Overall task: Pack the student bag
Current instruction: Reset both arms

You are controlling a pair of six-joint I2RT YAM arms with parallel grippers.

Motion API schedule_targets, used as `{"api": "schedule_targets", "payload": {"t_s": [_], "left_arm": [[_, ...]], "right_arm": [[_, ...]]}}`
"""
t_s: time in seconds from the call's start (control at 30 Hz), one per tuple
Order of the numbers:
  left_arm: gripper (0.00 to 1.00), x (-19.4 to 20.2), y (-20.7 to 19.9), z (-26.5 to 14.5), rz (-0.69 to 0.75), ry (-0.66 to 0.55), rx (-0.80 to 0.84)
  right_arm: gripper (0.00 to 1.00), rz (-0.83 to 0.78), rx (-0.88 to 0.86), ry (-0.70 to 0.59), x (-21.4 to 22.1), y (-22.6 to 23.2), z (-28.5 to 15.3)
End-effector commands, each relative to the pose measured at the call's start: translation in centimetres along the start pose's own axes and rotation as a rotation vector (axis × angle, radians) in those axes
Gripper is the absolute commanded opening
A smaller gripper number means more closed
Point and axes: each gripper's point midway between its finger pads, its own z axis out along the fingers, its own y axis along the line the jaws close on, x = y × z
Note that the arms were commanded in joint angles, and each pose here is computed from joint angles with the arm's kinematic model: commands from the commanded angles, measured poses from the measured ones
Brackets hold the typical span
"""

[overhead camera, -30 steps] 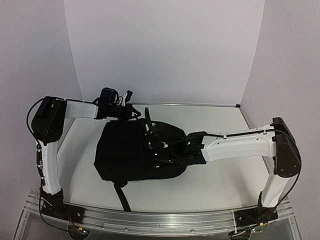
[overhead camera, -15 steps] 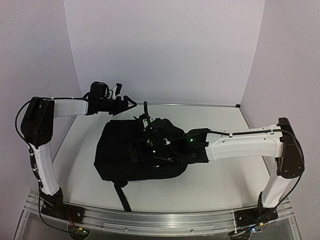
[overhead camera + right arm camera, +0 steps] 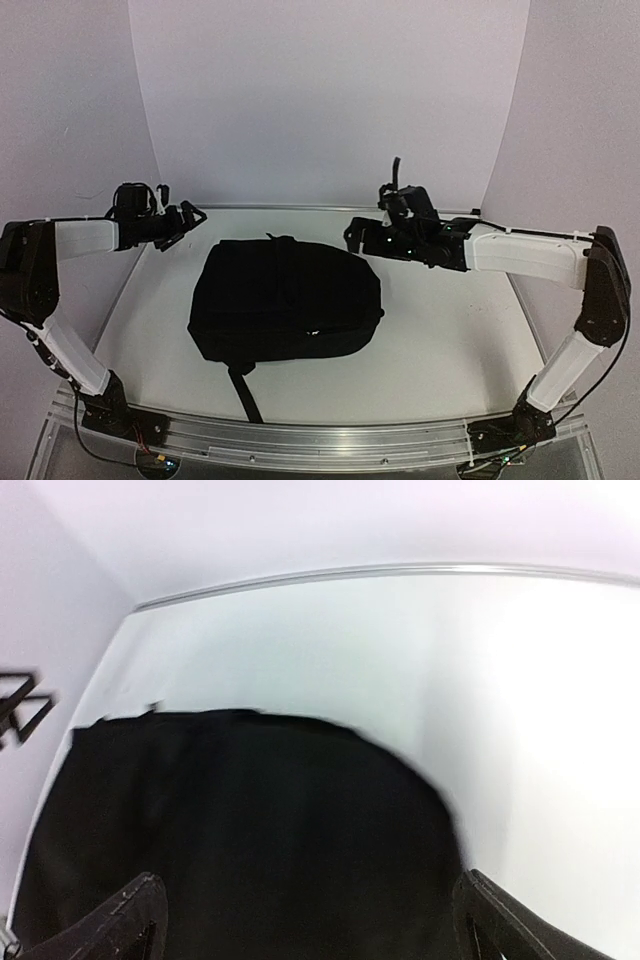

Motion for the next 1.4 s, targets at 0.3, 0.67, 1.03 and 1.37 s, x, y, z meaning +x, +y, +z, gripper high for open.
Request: {"api": "schedule_targets", "payload": {"t_s": [0.3,0.67,1.03,1.37], "left_arm": [[1.00,-2.9,3.5,-14.6,-0.102,-0.261,-0.307],[1.00,-3.1,-1.0,-21.9,0.101,-0.209,-0.390],[1.00,0.3,0.6,-21.9,0.210,-0.233,-0.389],[1.00,0.8,0.5,-21.4,0.209,-0.210,-0.368]], "right_arm": [[0.98,0.276,0.218,-0.282,-8.2,-19.2,-9.5],[0.98,0.101,0.292,-0.677,-12.1,-19.5,-21.6],[0.98,0.073,0.305,-0.851,-8.3,-21.0,-25.5],[0.98,0.073,0.304,-0.839,-7.8,-21.1,-25.1]]}}
